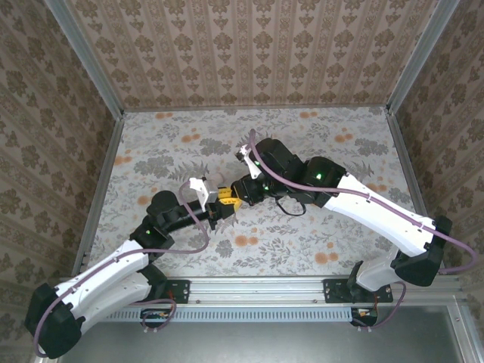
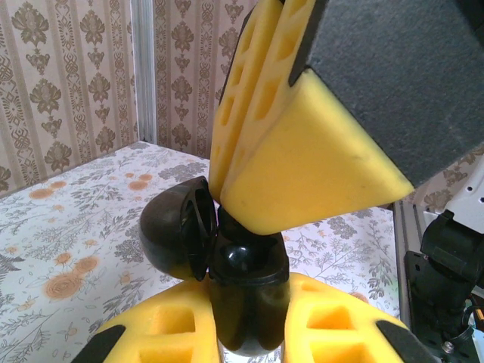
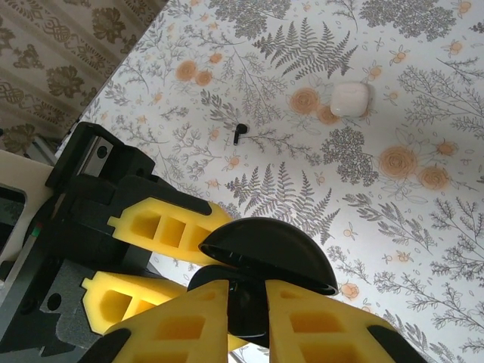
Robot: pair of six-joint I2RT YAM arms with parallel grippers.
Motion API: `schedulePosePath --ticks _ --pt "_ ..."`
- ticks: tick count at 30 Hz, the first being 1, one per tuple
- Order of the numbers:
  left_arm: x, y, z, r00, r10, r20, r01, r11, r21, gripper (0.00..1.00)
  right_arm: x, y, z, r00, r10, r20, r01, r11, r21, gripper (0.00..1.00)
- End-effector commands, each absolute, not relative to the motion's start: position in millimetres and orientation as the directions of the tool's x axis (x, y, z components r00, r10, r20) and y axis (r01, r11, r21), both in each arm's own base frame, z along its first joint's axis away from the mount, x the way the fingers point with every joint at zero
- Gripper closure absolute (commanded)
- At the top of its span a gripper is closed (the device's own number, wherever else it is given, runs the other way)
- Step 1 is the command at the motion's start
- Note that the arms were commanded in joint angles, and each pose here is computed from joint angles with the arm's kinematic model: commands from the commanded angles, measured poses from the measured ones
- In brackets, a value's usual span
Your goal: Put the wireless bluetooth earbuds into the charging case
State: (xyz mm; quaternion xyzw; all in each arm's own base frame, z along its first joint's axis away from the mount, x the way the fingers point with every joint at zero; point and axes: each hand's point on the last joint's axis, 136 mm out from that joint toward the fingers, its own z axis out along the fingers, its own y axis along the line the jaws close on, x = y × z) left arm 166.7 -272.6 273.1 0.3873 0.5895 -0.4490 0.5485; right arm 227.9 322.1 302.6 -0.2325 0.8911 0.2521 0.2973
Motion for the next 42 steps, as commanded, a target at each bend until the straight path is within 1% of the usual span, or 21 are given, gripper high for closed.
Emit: schedulePosePath --ticks 1,4,12,18,21,27,33,37,42 --pt "164.6 -270.2 300.4 -0.038 -0.095 -0.995 0.955 0.289 -0.064 1.0 233.9 299.7 307.2 -0.726 -0.23 -0.649 -0.498 0.826 0.264 0.84" --pt "164.8 -270.2 300.0 -0.04 -0.094 -0.995 0.955 0.29 -0.066 1.0 235.8 291.8 307.7 -0.732 -0.209 -0.649 -0.465 0.849 0.251 0.85" --pt "167.4 -270.2 302.3 -0.033 -0.101 -0.994 0.952 0.301 -0.062 1.0 238.5 287.3 307.7 -0.763 -0.119 -0.635 -0.377 0.88 0.288 0.87" --pt "177.8 -269.3 306.1 0.012 -0.105 -0.994 0.934 0.355 -0.026 1.0 246.7 286.3 298.3 -0.779 -0.052 -0.625 -0.302 0.904 0.302 0.85" --pt "181.9 -272.5 308.0 0.036 -0.095 -0.995 0.932 0.362 -0.001 1.0 253.2 285.7 298.3 -0.775 -0.02 -0.632 -0.271 0.914 0.303 0.84" --pt "187.6 -280.5 310.4 0.06 -0.082 -0.995 0.935 0.353 0.027 1.0 260.8 292.3 302.3 -0.775 -0.006 -0.633 -0.261 0.914 0.311 0.84" --pt "188.6 -280.3 310.2 0.066 -0.087 -0.994 0.934 0.357 0.03 1.0 257.1 304.1 304.9 -0.779 -0.002 -0.627 -0.296 0.883 0.365 0.85" --pt "189.2 -275.9 309.0 0.068 -0.091 -0.994 0.925 0.378 0.028 1.0 257.0 301.7 309.0 -0.778 0.015 -0.628 -0.284 0.883 0.374 0.86" --pt "191.9 -271.8 309.7 0.104 -0.09 -0.99 0.91 0.41 0.058 1.0 256.7 303.2 310.6 -0.779 0.044 -0.625 -0.271 0.875 0.4 0.87"
